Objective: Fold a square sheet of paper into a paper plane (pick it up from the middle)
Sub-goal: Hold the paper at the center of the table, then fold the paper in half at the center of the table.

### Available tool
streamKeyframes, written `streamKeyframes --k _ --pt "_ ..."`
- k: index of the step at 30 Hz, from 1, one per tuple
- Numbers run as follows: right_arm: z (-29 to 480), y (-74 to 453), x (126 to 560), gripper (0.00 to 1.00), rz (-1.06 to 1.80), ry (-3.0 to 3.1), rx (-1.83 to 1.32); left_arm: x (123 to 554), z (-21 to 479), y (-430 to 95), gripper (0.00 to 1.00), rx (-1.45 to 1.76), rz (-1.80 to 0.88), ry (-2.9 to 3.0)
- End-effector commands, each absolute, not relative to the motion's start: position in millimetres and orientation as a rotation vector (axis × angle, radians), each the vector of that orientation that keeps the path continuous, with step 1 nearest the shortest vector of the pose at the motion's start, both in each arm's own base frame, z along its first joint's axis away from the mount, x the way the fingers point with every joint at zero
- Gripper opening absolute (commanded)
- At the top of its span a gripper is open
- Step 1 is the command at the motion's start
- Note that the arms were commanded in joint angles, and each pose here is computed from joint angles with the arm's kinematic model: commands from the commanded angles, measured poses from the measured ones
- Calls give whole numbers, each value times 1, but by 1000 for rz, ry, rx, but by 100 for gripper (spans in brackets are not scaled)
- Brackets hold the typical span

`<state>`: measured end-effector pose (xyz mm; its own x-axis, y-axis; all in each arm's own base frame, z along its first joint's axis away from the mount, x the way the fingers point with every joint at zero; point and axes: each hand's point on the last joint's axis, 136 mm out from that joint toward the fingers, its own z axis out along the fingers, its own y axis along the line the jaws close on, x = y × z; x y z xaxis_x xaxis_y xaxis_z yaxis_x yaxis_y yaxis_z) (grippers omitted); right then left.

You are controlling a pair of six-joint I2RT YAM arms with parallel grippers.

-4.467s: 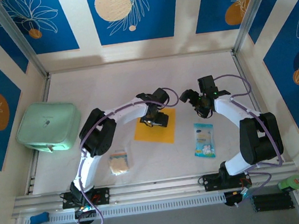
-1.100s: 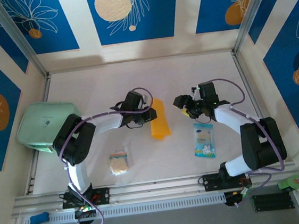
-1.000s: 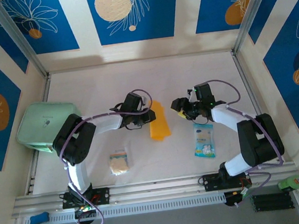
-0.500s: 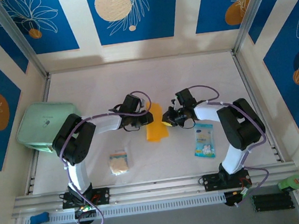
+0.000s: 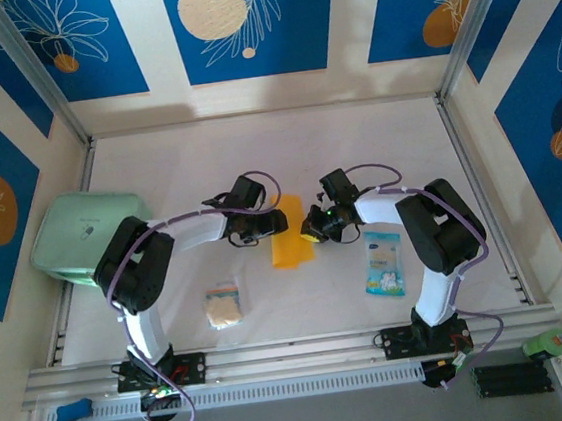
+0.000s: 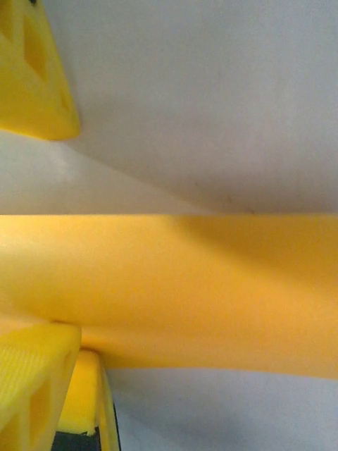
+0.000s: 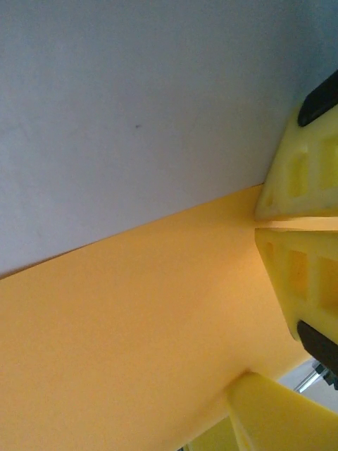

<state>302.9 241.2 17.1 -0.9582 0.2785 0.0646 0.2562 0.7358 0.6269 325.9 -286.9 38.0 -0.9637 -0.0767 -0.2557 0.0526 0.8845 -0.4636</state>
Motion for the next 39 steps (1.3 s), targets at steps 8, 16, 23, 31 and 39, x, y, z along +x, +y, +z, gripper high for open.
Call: streamKeyframes --k 8,16,23,31,39 --pt "20 251 296 13 1134 2918 478 299 44 -288 81 54 -561 2850" --pt "39 251 300 16 1262 2831 469 301 30 -294 77 98 -489 2902" --pt "51 223 306 21 1192 2752 497 298 14 -286 63 106 -435 2937" --pt "53 206 310 23 1119 2735 509 295 5 -278 48 191 -396 2956" --pt "49 204 310 22 1100 2747 506 284 -10 -271 43 341 -375 3005"
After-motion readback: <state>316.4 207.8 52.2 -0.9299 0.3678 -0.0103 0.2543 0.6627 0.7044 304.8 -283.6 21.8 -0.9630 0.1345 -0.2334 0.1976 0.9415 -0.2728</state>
